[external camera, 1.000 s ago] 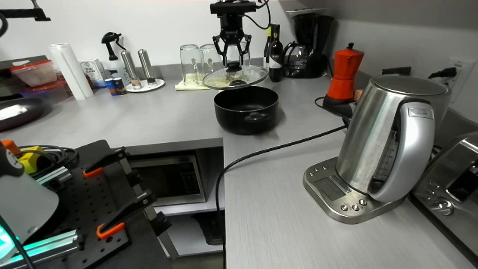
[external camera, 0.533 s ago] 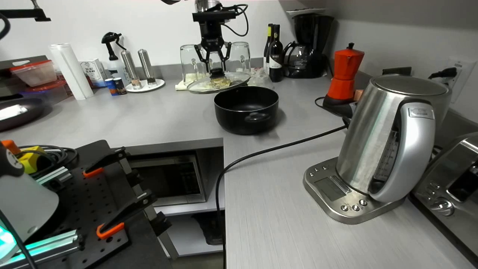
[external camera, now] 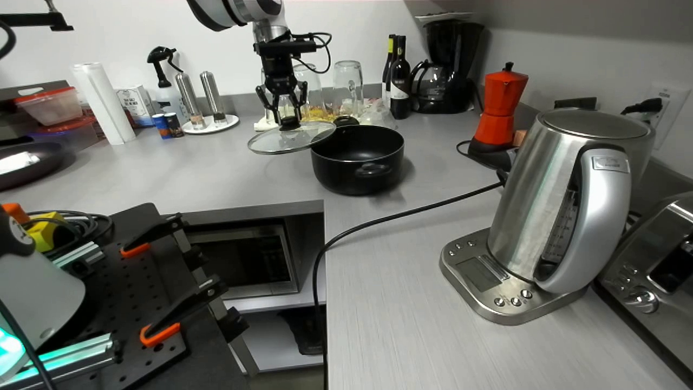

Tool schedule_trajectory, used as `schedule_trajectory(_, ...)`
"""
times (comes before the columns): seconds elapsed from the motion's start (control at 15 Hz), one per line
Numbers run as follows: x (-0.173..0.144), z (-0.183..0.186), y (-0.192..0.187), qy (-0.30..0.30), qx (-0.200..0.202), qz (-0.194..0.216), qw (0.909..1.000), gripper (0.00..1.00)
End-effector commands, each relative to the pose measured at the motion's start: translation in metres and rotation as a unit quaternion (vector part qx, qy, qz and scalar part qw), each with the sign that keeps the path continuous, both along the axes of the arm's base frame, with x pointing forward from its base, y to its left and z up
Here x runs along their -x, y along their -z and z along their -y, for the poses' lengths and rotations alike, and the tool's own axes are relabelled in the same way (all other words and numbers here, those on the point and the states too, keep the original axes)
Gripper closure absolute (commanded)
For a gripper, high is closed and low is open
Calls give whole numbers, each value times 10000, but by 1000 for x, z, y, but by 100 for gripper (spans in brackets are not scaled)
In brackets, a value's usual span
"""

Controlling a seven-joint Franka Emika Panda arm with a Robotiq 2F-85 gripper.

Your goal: Remove the lid from the pot

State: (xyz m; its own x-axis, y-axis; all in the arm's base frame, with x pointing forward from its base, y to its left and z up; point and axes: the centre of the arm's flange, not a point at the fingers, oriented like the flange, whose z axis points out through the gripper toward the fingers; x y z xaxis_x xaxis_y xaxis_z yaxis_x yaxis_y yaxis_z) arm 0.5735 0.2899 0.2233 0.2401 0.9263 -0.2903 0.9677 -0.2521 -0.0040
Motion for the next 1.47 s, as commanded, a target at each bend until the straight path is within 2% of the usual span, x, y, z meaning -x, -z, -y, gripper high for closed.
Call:
schedule_trajectory(0.0, 29, -5, -4, -539, -208, 140, 9982, 75)
schedule_trajectory(0.13, 38, -11, 1, -721, -374, 147, 9966, 75)
schedule_trajectory(0.4, 61, -28, 10, -1112, -452, 180, 9926, 75)
schedule_trajectory(0.87, 108, -69, 46, -1909, -190, 11, 9814, 75)
schedule_trajectory(1.07, 112, -74, 62, -2077, -187, -110, 9779, 75)
schedule_trajectory(1.4, 108, -66, 84, -2174, -411, -235, 9749, 75)
